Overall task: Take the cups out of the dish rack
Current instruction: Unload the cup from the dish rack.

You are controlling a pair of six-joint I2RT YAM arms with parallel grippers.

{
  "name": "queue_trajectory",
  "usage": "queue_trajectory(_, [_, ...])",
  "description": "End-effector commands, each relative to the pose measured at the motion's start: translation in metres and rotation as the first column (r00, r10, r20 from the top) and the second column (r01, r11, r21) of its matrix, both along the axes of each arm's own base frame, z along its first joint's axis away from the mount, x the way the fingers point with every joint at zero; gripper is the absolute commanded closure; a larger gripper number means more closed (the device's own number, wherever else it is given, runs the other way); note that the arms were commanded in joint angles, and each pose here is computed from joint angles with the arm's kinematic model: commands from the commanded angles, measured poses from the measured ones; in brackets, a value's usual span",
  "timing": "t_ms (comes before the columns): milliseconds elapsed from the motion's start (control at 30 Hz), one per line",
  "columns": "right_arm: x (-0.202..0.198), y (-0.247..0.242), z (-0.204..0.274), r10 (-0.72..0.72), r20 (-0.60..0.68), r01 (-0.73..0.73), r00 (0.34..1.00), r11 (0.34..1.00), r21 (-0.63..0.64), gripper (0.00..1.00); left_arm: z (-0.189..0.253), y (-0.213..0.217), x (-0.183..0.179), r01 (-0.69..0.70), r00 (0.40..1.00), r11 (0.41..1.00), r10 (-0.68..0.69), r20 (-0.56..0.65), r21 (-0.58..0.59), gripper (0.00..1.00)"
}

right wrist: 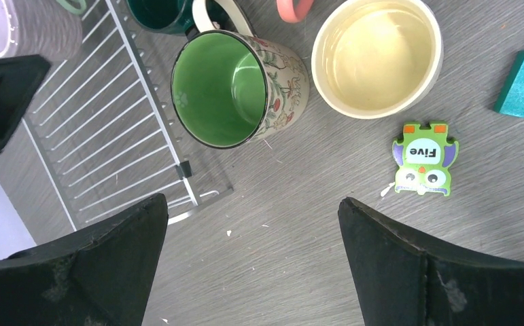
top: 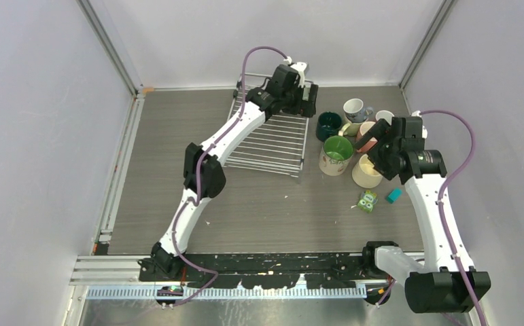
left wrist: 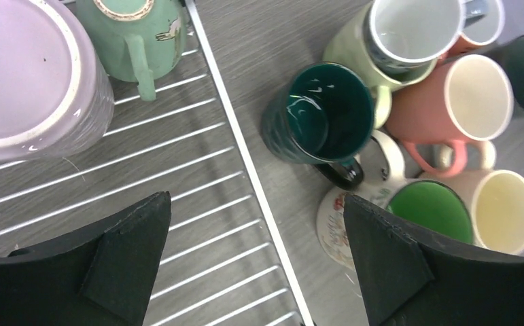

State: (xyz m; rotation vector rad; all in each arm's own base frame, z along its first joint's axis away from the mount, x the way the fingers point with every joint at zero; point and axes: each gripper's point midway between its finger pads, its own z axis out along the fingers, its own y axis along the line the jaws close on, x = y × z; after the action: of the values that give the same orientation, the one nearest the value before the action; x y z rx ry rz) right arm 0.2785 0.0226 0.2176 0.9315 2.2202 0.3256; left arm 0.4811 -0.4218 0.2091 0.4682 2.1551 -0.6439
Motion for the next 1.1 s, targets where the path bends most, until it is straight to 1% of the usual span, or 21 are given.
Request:
queue_trajectory(0, [-0.006,0.002,0.025,0.036,0.059,-0.036,0.998,0.999,-0.014,0.00,0.012,0.001,0.030,-0.039,0.993,0.999,0.040,0.113,-0.013,0.00])
queue_trajectory(200, [-0.011,-0.001,0.027,0.048,0.045,-0.046,0.998,0.998,-0.044,0.00,0.004,-0.014,0.047,0.002,0.990,0.996,0.011,0.138,-0.090,0.00])
queue_trajectory(433, [-0.014,0.002,0.028,0.066,0.052,-0.064,0.996,0.997,-0.036,0.00,-0.016,-0.011,0.077,-0.042,0.987,0.988,0.064,0.146,-0.150,0.00])
queue_trajectory(600, [-0.015,0.002,0.027,0.073,0.053,-0.070,0.996,0.997,-0.043,0.00,-0.025,-0.009,0.093,-0.057,0.982,0.984,0.086,0.168,-0.171,0.00])
queue_trajectory(800, [-0.015,0.002,0.022,0.073,0.048,-0.071,0.996,0.996,-0.044,0.00,-0.034,-0.007,0.101,-0.075,0.977,0.985,0.104,0.186,-0.158,0.01])
queue_trajectory(933, [-0.014,0.002,0.019,0.074,0.048,-0.071,0.996,0.997,-0.043,0.00,-0.044,-0.002,0.107,-0.100,0.972,0.987,0.124,0.200,-0.125,0.09])
queue_trajectory(1067, [-0.014,0.002,0.017,0.075,0.043,-0.073,0.996,0.996,-0.045,0.00,-0.051,0.000,0.112,-0.117,0.967,0.987,0.138,0.215,-0.110,0.23])
